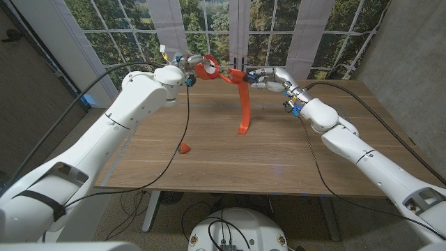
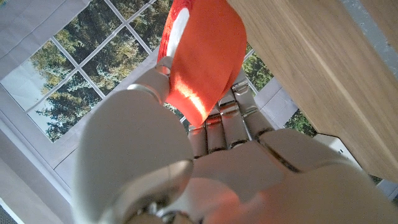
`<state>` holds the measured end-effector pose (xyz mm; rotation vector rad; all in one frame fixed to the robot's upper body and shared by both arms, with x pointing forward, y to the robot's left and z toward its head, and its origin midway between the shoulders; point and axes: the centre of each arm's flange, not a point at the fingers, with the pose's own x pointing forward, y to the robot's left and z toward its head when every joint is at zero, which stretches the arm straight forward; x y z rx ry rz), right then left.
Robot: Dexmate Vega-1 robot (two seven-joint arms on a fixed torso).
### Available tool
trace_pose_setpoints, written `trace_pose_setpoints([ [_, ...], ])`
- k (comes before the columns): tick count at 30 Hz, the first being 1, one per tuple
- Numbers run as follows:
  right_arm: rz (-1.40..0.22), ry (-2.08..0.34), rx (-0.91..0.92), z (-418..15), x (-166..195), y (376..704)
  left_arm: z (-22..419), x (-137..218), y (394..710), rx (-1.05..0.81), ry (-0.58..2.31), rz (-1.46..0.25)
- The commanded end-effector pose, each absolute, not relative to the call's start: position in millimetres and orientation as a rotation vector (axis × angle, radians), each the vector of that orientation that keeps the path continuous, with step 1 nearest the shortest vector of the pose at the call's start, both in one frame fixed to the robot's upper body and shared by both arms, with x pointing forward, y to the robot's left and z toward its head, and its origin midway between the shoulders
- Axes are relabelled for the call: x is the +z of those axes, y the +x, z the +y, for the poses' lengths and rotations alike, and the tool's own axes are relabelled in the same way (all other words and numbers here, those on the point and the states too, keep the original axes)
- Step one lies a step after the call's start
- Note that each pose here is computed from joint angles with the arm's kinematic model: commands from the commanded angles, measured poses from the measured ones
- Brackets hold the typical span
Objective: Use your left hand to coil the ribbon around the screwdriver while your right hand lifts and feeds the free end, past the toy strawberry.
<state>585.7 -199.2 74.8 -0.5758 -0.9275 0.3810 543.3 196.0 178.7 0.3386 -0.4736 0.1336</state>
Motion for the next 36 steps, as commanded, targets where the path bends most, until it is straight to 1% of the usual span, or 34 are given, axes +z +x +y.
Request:
trace_pose_setpoints([
  [1,-0.919,-0.712,0.341,-191,69,591,182,216,540,0.090,0.351,-0.522],
  [10,-0.868,-0.780,0.282,-187,63,607,171,238,533,0.041,0.359,-0.556],
  [11,-0.859,-0.760,0.294,-186,62,610,168,242,532,0.007,0.351,-0.558],
  [13,-0.866,-0.804,0.259,-185,62,609,164,245,530,0.014,0.369,-0.567],
  [15,-0.863,-0.795,0.278,-183,61,612,160,248,530,-0.006,0.372,-0.568],
  [21,-0.869,-0.862,0.221,-173,62,611,147,253,531,-0.061,0.385,-0.577],
  [25,-0.818,-0.852,0.198,-171,62,616,141,259,527,-0.078,0.406,-0.596],
  [27,-0.793,-0.872,0.157,-171,60,619,139,262,524,-0.082,0.403,-0.611],
  [30,-0.728,-0.865,0.137,-172,58,625,136,264,520,-0.088,0.413,-0.628],
  [35,-0.622,-0.859,0.146,-175,56,639,131,266,515,-0.121,0.416,-0.646],
  [36,-0.620,-0.850,0.144,-176,55,641,130,266,514,-0.124,0.419,-0.650],
])
